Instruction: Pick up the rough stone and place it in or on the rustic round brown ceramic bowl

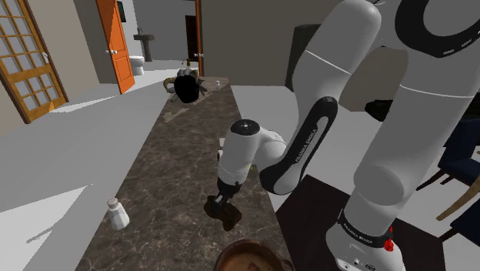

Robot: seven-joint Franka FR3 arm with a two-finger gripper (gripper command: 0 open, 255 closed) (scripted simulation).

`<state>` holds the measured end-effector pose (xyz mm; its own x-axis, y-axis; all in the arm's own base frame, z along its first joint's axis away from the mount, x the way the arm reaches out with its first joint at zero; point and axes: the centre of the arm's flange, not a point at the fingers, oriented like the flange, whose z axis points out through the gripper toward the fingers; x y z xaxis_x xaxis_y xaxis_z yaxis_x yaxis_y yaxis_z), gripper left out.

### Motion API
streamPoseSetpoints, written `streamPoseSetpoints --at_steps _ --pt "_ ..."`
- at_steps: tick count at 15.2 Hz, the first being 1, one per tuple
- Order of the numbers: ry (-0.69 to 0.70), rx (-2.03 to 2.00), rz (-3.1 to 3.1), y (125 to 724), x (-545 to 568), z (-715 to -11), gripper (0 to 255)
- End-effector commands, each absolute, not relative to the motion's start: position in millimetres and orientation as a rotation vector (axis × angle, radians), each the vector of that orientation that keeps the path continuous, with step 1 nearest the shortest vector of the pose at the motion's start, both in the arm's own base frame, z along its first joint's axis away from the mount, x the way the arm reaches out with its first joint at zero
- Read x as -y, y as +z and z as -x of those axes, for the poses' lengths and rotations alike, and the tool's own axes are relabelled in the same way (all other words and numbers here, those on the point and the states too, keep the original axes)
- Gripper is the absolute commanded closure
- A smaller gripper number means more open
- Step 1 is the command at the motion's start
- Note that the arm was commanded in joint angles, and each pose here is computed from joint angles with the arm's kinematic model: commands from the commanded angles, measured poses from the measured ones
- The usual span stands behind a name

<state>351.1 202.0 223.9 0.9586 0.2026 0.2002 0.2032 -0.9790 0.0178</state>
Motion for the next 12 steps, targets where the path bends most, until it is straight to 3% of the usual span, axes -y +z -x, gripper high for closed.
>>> streamPoseSetpoints --at_steps 1,9,10,12 --pt "-0.320 0.329 3.105 210.0 -202.6 -352.5 0" --pt "-0.320 0.329 3.105 210.0 -202.6 -352.5 0" --pt "-0.320 0.329 3.105 210.0 -202.6 -352.5 255" --pt "-0.320 0.329 3.105 210.1 -202.7 -352.5 255"
